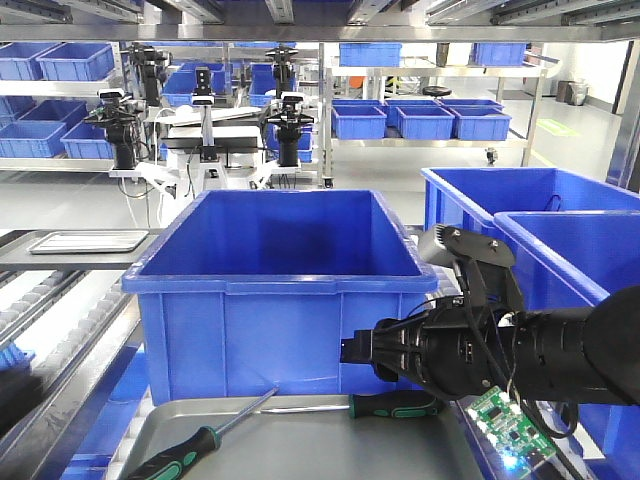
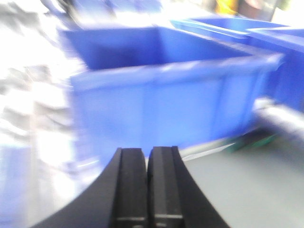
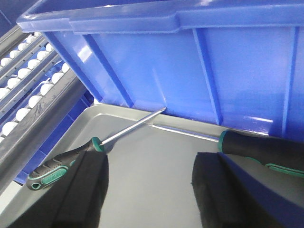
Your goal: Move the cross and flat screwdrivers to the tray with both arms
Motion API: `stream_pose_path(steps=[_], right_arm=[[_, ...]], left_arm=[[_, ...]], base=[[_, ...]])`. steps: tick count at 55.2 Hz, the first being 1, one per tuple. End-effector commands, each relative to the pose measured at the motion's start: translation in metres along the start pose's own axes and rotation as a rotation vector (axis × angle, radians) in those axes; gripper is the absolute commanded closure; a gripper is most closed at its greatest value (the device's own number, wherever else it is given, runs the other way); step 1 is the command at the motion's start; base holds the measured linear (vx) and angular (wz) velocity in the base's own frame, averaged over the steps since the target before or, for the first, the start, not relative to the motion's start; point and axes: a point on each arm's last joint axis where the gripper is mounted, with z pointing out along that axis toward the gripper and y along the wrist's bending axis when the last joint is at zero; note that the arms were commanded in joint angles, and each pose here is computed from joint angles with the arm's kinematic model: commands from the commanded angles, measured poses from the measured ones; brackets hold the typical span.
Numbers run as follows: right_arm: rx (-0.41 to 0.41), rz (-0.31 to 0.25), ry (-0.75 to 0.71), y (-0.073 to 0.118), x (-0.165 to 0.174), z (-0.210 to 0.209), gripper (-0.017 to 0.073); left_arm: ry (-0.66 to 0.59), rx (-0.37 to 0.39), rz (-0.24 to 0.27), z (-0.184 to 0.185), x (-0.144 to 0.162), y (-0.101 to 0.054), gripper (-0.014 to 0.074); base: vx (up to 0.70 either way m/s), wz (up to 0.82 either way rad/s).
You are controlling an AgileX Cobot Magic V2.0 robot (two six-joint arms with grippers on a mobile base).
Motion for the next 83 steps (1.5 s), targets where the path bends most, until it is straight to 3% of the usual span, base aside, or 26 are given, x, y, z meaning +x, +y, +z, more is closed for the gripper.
stream_pose_path(steps=[1,9,14,23,29,72,76,81,83], right_arm=[[-0.009,0.000,-0.116,0.007,-0.018,-0.017,0.0103],[-0.009,0.000,-0.116,0.007,-0.018,-0.017,0.0103],[-0.008,0.000,-0.120,0.007,-0.019,-0.017,0.0103],[-0.009,0.000,-0.118,0.007,-0.019,-0.017,0.0103],[-0.009,-0.001,-0.111,0.007,-0.018,-0.016,0.0103],[-0.017,0.002,-0.102,0.008,-0.017,-0.018,0.0107],[-0.008,-0.023,-0.102,0.008,-0.017,-0.019,0.0128],[0.038,-0.121,-0.125,0.008,-0.014,-0.035,0.0187],[0.057,-0.117,-0.143,0.007,-0.009,-0.042,0.0214]], left_arm=[[-0.149,-0.095,0.039,-0.028,0.010,0.011,0.0602],[-0.180,-0.218,0.099,-0.057,0.061,0.022,0.0601],[-0.217,-0.270,0.085,-0.068,0.087,0.025,0.0601],[-0.236,-0.301,0.005,-0.076,0.124,0.026,0.0601],[-0.222,-0.316,0.026,-0.078,0.126,0.026,0.0601],[-0.216,-0.316,0.024,-0.078,0.127,0.026,0.0599],[-0.216,-0.316,0.024,-0.078,0.127,0.026,0.0599],[-0.216,-0.316,0.024,-0.078,0.127,0.026,0.0599],[-0.216,-0.316,0.024,-0.078,0.127,0.026,0.0599]], base=[[0.00,0.00],[0.00,0.00],[0.00,0.00],[0.00,0.00],[0.00,0.00],[0.00,0.00],[0.00,0.00],[0.00,0.00],[0.00,0.00]])
